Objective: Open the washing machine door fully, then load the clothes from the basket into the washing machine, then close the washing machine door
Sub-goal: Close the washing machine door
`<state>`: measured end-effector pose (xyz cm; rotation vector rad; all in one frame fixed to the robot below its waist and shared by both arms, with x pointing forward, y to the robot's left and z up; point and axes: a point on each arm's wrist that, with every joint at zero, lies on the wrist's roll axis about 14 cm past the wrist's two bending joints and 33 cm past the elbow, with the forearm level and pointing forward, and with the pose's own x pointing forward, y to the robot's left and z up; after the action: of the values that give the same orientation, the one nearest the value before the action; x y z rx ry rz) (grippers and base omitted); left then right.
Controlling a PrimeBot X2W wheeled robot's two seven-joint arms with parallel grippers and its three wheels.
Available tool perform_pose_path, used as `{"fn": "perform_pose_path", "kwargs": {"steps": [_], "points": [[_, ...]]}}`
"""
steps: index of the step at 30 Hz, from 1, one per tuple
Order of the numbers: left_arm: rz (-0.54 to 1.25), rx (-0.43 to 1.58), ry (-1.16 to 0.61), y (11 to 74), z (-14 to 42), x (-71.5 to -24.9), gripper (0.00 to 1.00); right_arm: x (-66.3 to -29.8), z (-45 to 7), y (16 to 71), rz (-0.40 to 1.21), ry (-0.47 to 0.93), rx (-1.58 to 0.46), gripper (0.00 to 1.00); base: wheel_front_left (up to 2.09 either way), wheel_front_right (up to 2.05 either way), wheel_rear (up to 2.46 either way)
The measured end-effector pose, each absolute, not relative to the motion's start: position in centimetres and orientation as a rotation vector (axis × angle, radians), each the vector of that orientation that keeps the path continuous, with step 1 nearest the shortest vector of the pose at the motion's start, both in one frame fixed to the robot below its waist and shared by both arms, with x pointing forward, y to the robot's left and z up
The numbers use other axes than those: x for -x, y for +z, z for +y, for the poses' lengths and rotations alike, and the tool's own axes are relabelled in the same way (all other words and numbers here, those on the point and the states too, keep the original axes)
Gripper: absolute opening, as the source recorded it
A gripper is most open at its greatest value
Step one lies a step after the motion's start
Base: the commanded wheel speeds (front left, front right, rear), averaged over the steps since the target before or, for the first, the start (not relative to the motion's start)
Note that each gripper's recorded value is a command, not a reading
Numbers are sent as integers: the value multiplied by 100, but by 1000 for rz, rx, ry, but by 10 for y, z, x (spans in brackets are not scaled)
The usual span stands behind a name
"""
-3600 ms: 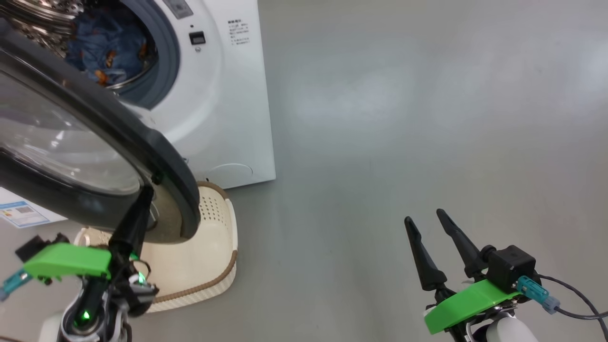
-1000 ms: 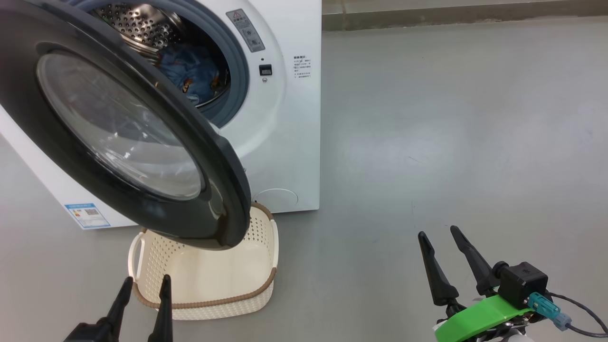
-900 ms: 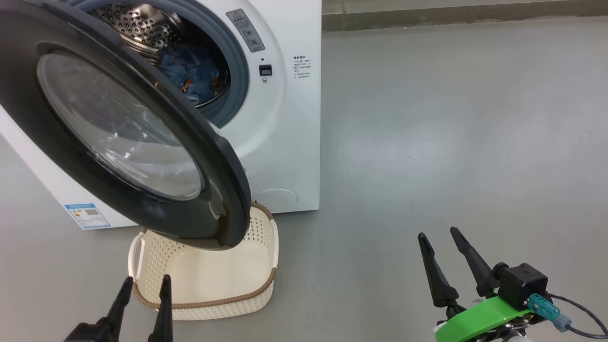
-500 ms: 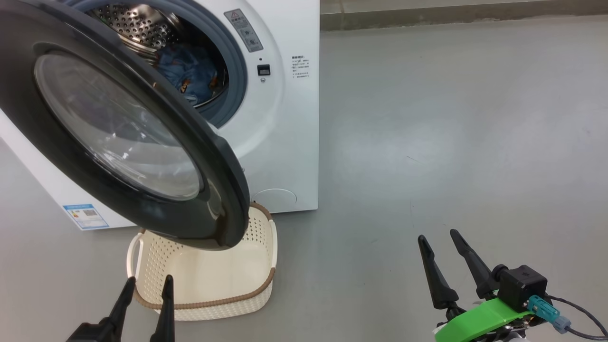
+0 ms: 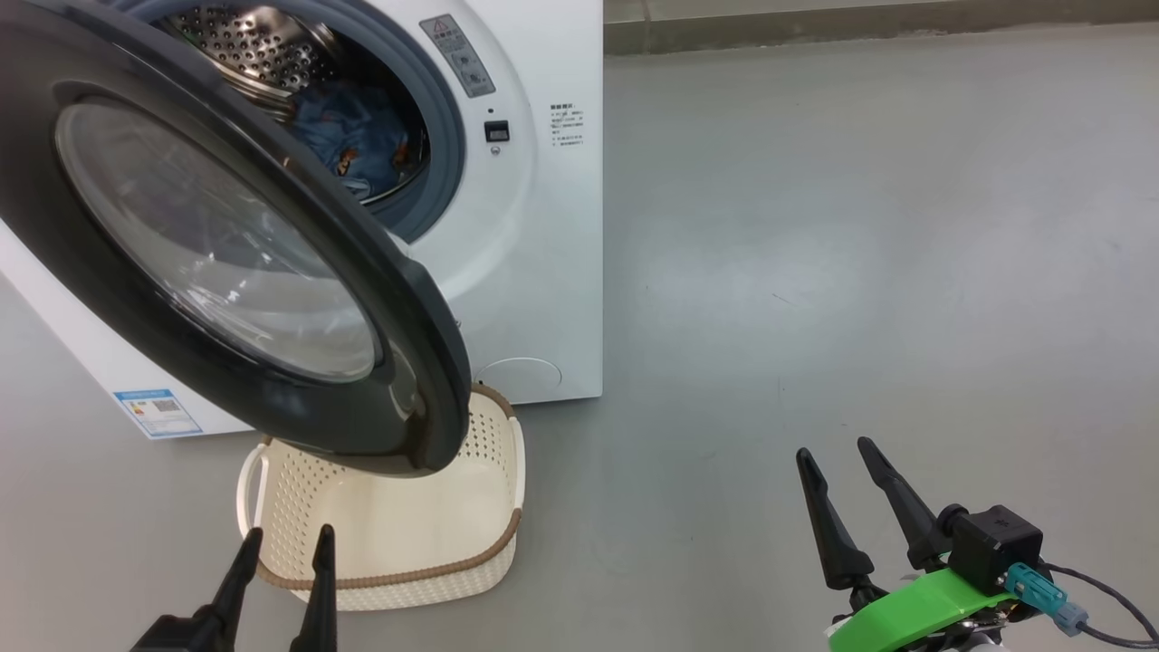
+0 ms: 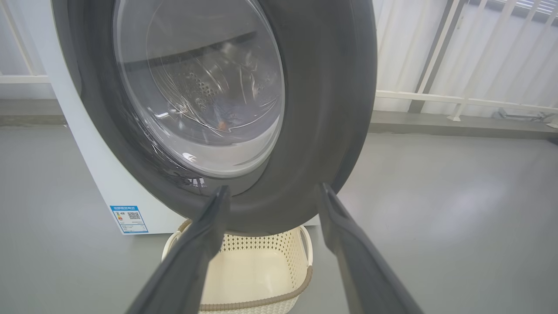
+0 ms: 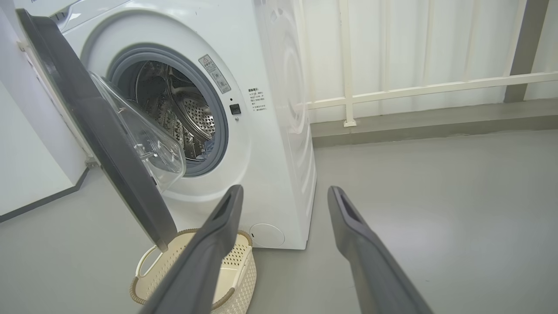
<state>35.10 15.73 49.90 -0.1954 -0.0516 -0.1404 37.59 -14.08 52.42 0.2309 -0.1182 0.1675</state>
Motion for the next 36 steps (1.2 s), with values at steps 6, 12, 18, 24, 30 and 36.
{"fn": "perform_pose_path", "kwargs": {"steps": [6,12,18,24,30,36], "points": [[-47,196,-145,498,156,-351,100,-376,-140,523,-114,169,-231,100,0,0,0],[-44,196,-151,497,154,-351,100,-376,-139,522,-110,172,-231,100,0,0,0],[-43,196,-153,497,153,-352,100,-376,-137,521,-106,179,-231,100,0,0,0],[-44,196,-154,497,153,-352,100,-375,-136,521,-107,180,-231,100,0,0,0],[-44,196,-150,497,154,-351,100,-376,-135,517,-95,184,-231,0,0,0,0],[-41,197,-143,496,156,-349,100,-379,-128,525,-116,207,-228,0,0,0,0]]}}
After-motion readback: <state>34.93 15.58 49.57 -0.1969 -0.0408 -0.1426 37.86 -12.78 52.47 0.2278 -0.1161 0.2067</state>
